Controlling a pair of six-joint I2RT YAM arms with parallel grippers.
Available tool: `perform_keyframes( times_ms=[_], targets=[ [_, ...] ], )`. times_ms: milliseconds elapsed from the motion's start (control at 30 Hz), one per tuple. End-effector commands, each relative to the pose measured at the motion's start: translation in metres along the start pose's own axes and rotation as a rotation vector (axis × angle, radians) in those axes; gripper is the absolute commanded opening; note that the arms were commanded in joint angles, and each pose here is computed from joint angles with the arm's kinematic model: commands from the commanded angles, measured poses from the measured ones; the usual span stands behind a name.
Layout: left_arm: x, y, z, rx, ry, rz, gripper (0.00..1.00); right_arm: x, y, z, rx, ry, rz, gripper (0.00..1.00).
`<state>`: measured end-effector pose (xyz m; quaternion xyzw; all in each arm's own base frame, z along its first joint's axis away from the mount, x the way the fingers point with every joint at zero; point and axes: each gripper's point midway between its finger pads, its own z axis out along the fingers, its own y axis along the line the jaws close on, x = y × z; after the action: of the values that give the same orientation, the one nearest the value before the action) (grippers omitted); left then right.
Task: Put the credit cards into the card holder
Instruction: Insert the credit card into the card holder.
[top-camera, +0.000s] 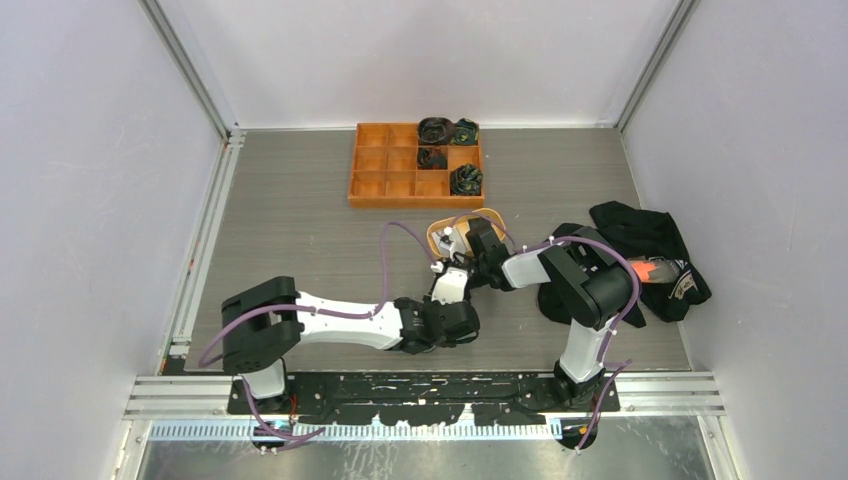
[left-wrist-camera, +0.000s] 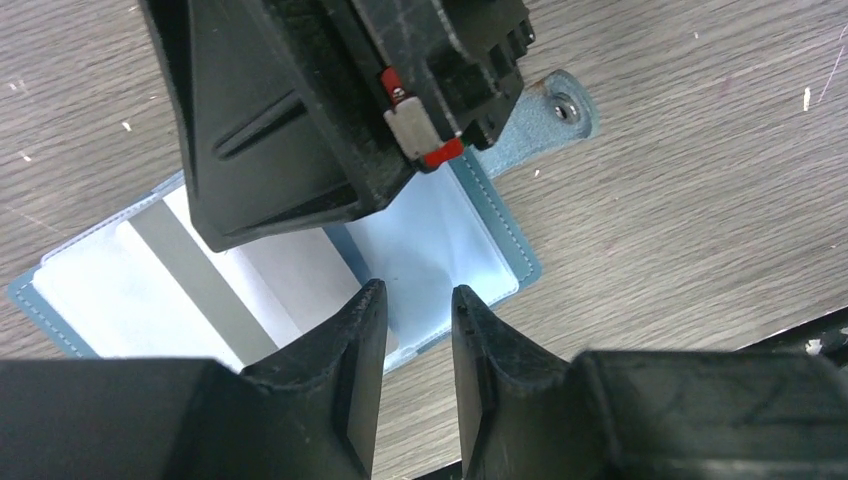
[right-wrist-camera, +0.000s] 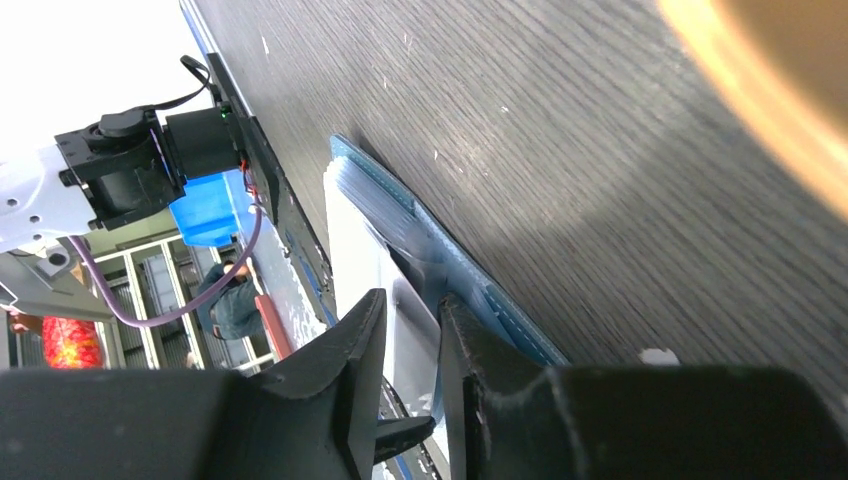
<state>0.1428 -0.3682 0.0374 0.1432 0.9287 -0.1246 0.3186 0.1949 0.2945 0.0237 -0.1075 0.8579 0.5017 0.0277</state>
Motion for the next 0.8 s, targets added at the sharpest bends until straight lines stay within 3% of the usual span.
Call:
perform_keyframes(
  times_ms=[0,333,567,667,767],
  targets=[
    [-0.019,0.009,-0.014,-0.007,-0.074,-0.013,0.33,-0.002,0.0,0.001,0.014,0.007,-0.024,0.33],
    [-0.024,0.016,-0.027,0.024,-0.11,-0.036,0.35,-0.007,0.01,-0.004,0.008,0.003,-0.072,0.39],
    [-0.035,-0.017,-0.055,0.348,-0.205,-0.061,0.36,-0.009,0.013,-0.008,0.023,0.0,-0.107,0.4],
    [-0.042,-0.021,-0.059,0.386,-0.234,-0.083,0.33,-0.009,0.012,-0.007,0.027,0.004,-0.104,0.4],
    [-0.045,-0.025,-0.054,0.368,-0.225,-0.074,0.23,-0.008,0.012,-0.007,0.029,0.007,-0.103,0.4]
  ],
)
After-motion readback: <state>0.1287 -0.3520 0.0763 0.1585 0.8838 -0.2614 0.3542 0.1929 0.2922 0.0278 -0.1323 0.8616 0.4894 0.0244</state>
